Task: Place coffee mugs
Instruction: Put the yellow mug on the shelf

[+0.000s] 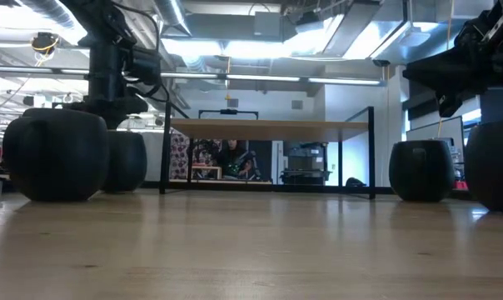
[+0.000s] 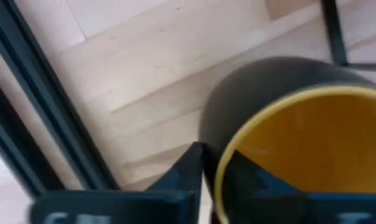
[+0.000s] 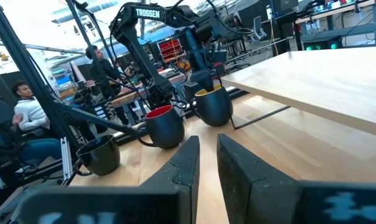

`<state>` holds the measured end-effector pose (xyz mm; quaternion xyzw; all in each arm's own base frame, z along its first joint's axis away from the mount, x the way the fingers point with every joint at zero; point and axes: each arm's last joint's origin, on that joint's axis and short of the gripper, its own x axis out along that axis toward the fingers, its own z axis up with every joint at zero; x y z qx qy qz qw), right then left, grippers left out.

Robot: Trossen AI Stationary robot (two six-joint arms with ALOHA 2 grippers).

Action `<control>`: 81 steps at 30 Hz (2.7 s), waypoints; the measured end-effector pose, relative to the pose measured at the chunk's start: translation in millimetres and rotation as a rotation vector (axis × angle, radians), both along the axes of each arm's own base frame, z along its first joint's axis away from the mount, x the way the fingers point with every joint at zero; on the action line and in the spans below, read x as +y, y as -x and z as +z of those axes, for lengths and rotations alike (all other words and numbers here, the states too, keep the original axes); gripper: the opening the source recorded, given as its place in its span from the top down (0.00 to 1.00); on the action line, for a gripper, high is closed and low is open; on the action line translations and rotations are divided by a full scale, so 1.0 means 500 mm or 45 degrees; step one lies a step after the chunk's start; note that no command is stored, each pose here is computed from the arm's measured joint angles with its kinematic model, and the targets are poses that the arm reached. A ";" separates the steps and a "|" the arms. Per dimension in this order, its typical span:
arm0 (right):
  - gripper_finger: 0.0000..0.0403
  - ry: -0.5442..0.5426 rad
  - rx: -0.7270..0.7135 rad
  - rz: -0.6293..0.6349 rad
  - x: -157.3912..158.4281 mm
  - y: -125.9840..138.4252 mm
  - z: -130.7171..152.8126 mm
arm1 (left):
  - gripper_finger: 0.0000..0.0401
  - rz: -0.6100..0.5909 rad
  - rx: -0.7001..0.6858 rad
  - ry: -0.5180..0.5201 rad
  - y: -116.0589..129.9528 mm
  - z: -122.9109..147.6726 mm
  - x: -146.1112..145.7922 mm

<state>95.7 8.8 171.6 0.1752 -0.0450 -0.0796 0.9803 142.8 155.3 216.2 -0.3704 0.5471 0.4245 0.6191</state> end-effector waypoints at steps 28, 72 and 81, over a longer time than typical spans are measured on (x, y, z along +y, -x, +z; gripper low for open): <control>0.89 0.002 0.002 -0.038 -0.002 0.000 0.000 | 0.96 0.002 -0.293 -0.502 -0.050 0.454 -0.006; 0.89 0.000 0.002 -0.059 -0.003 0.000 0.000 | 0.94 0.052 -0.099 -0.243 -0.224 0.337 0.206; 0.89 -0.001 0.001 -0.077 -0.003 0.000 0.000 | 0.94 0.062 -0.093 -0.233 -0.230 0.328 0.211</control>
